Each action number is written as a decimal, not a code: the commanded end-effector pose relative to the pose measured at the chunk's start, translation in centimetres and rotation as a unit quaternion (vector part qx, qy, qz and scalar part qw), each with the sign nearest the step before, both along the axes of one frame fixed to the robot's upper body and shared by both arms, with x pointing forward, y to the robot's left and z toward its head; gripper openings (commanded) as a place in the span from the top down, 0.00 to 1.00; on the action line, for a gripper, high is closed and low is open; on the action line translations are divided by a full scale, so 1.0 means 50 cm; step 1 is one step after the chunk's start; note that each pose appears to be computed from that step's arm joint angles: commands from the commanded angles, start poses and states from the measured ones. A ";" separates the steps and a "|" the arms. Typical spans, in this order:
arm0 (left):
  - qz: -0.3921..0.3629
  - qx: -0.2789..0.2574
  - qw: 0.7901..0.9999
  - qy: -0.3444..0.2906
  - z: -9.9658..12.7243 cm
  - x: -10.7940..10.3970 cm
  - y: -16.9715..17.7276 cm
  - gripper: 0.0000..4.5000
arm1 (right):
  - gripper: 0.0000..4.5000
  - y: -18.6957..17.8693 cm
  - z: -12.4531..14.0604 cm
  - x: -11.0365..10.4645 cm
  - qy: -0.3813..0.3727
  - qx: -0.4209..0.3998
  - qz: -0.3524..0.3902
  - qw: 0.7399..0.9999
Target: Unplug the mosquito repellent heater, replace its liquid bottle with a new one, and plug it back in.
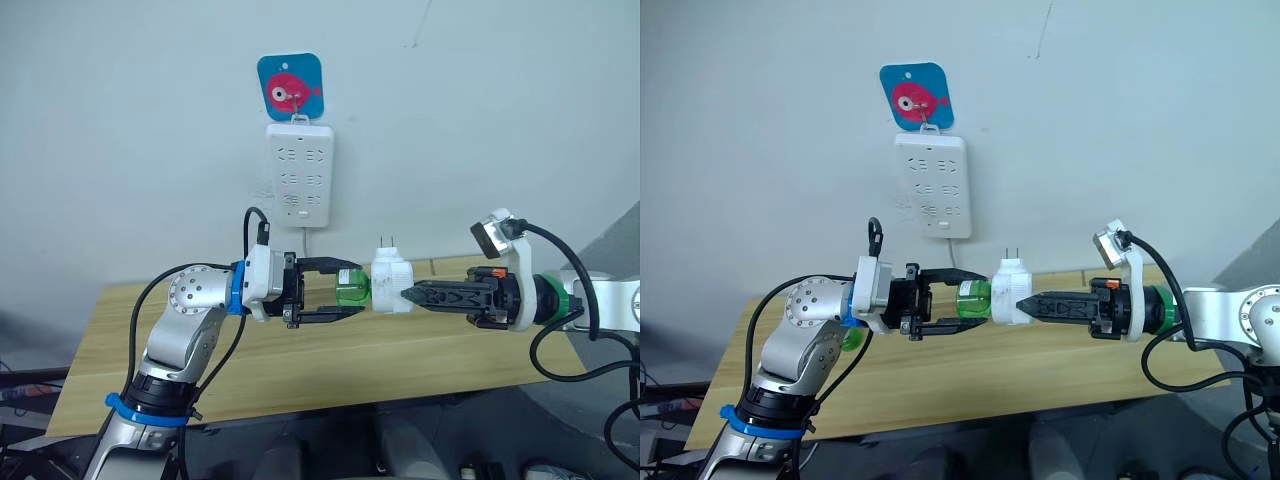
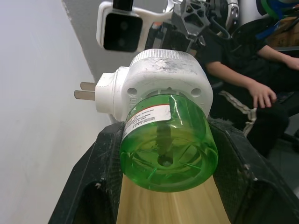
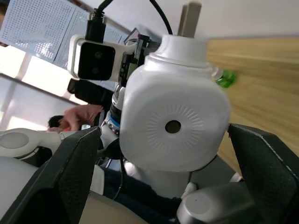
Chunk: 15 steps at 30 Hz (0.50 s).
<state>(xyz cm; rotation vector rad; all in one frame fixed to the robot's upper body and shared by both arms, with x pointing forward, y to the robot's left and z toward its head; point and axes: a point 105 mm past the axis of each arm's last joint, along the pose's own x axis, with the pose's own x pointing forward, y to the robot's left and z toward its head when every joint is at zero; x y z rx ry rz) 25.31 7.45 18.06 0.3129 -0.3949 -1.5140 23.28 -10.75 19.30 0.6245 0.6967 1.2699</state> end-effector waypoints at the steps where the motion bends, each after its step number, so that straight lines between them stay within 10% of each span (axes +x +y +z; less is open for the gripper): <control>1: -0.009 -0.005 0.999 -0.033 0.017 -0.015 -0.004 0.50 | 0.00 0.005 0.018 -0.007 -0.006 0.019 0.020 1.000; 15: -0.023 -0.012 0.998 -0.048 0.015 -0.023 -0.018 0.50 | 0.04 0.047 0.007 -0.009 0.014 0.047 0.050 0.998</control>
